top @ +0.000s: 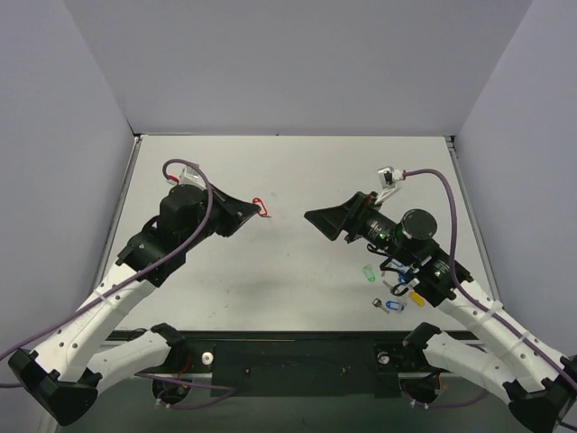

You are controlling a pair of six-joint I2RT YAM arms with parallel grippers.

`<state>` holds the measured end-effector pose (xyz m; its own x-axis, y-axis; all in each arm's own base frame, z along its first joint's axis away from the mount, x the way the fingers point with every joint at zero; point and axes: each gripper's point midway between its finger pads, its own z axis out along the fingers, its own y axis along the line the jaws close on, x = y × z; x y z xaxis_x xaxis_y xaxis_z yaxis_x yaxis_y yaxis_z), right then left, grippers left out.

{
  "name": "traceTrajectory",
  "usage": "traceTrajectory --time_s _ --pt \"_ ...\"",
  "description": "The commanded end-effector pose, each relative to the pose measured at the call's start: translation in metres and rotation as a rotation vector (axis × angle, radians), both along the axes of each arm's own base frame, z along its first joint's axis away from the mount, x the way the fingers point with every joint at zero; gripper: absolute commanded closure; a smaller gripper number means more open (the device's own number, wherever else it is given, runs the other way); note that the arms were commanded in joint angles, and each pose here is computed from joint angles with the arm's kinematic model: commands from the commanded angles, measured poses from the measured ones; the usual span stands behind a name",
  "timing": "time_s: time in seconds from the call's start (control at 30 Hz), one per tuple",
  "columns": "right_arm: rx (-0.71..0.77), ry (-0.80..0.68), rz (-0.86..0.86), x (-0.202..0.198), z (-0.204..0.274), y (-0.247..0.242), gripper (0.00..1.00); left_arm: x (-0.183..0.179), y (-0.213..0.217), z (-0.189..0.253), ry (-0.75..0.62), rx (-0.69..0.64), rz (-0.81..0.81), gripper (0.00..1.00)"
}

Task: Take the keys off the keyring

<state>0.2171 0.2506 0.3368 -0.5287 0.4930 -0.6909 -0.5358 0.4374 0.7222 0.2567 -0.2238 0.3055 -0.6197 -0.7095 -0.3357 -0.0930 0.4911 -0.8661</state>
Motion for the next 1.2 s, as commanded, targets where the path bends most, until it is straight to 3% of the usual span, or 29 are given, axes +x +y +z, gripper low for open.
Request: traceTrajectory --time_s 0.0,0.6,1.17 --pt "0.105 -0.22 0.085 -0.011 0.064 0.02 0.13 -0.006 -0.001 0.052 -0.023 -0.177 0.025 1.0" --pt "0.175 -0.477 0.149 -0.021 0.108 0.065 0.19 -0.024 0.013 0.134 -0.063 -0.483 0.077 1.0" --pt "0.136 -0.545 0.18 -0.024 0.106 0.097 0.32 -0.03 0.023 0.157 -0.086 -0.562 0.095 1.0"
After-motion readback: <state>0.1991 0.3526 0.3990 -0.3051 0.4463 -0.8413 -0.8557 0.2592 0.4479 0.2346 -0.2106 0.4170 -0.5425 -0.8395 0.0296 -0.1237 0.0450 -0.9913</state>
